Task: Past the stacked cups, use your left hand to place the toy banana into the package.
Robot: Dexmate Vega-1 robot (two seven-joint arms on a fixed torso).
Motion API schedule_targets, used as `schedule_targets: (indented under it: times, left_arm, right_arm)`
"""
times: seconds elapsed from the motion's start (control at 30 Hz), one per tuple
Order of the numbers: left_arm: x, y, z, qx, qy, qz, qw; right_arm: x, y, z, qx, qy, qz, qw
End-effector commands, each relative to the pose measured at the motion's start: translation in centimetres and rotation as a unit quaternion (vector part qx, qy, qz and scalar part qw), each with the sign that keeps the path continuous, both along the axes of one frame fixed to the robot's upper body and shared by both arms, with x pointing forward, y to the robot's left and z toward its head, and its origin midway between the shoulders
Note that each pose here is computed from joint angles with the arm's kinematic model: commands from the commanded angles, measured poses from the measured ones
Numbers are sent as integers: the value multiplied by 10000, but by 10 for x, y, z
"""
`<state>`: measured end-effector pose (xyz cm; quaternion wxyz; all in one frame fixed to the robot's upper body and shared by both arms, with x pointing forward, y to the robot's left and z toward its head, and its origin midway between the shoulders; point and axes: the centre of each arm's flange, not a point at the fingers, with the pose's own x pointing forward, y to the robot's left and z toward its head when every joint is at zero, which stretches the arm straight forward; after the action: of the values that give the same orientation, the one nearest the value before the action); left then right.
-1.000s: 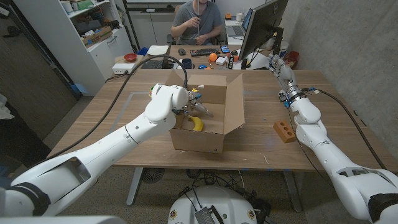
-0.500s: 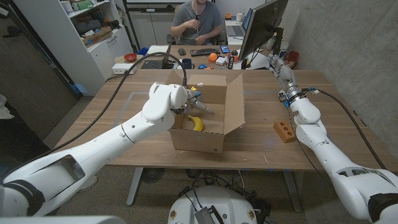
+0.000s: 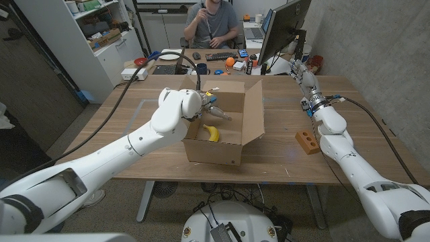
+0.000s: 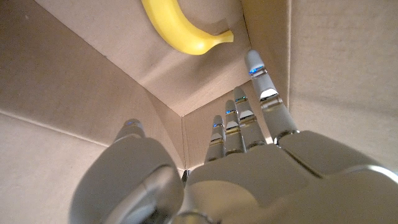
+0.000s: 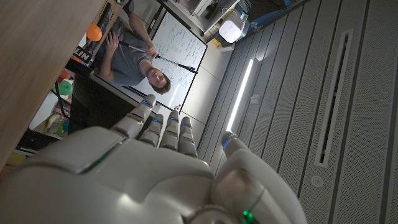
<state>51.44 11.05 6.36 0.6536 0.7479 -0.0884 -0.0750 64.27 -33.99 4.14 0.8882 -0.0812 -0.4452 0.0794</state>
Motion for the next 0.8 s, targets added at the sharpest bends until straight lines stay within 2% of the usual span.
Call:
schedule_targets:
  times: [0.03,0.27,0.8]
  left_arm:
    - [-15,2,11,-81,-319,-28,9995]
    - [-27,2,21,-123,-614,-29,9980]
    - [-47,12,26,-352,-1239,-43,9917]
  right_arm:
    - [-2,0,-1,-13,-2,18,10000]
    - [-3,0,-2,-15,-5,25,10000]
    - [-5,2,0,-19,-22,37,10000]
